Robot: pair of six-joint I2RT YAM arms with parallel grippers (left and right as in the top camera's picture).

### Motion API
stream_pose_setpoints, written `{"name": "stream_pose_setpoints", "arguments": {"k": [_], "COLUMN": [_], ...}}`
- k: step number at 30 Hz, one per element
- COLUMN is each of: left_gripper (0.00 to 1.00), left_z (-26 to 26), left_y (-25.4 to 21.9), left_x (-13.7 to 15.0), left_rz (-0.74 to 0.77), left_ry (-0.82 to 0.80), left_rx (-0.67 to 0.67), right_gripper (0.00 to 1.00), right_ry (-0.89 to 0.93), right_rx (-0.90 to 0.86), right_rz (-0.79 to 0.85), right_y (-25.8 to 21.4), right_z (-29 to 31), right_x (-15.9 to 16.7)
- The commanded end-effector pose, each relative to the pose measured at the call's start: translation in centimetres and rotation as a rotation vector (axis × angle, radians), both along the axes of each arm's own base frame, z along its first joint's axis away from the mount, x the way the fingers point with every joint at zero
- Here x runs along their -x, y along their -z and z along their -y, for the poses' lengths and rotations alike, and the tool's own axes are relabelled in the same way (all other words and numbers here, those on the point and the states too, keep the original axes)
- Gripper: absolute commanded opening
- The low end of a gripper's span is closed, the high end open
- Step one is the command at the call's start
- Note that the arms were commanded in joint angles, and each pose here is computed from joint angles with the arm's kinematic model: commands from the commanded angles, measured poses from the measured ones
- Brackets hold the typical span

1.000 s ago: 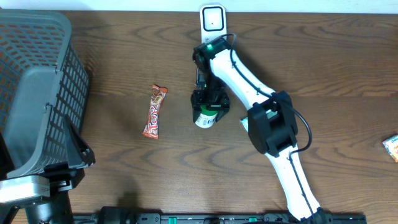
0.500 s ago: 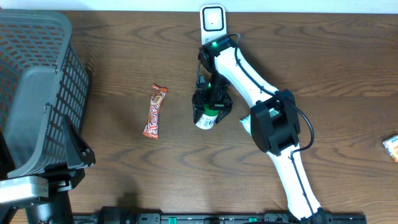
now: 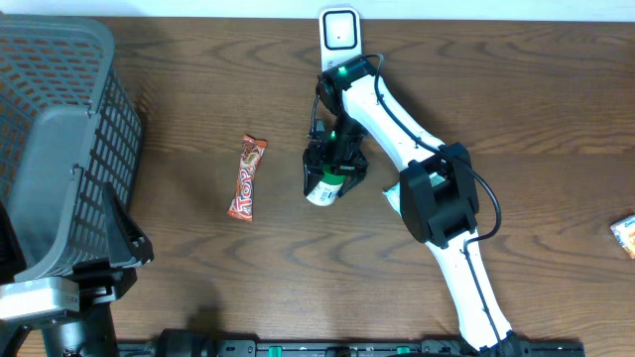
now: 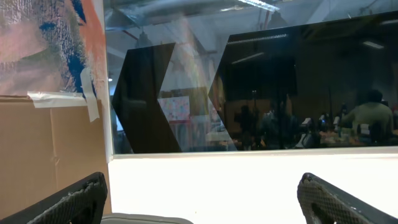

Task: Scan the item barcode
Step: 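Lift the jar with the right gripper and tilt it near the bar, then carry the green-lidded jar with the right gripper up to the scanner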

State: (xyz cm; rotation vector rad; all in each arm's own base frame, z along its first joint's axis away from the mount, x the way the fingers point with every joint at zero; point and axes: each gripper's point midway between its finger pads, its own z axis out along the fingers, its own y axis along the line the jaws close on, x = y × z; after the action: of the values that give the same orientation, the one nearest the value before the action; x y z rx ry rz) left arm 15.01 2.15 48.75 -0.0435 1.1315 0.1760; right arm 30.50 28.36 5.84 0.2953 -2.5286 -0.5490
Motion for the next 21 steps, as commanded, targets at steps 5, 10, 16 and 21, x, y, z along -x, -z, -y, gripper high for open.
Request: {"name": "stream_pose_setpoints", "arguments": {"k": [5, 10, 16, 21], "left_gripper": [0.98, 0.98, 0.98, 0.98], "left_z": [0.0, 0.0, 0.0, 0.0], "left_y": [0.4, 0.4, 0.4, 0.4], "left_x": [-0.1, -0.1, -0.1, -0.1], "left_rz": [-0.002, -0.002, -0.002, -0.002], "left_ry": [0.004, 0.004, 0.004, 0.004], "left_rx": [0.003, 0.003, 0.003, 0.003], "right_gripper": [0.43, 0.41, 0.37, 0.36], "right_ry": [0.025, -0.002, -0.074, -0.126], "right_rx": [-0.402, -0.498, -0.576, -0.589], "right_rz": [-0.064, -0.038, 0.082, 0.262], "right_y": [-4.3, -5.6, -8.5, -12.8], "right_z": [-5.5, -6.8, -7.8, -8.6], "right_x": [0.4, 0.4, -0.4, -1.6]}}
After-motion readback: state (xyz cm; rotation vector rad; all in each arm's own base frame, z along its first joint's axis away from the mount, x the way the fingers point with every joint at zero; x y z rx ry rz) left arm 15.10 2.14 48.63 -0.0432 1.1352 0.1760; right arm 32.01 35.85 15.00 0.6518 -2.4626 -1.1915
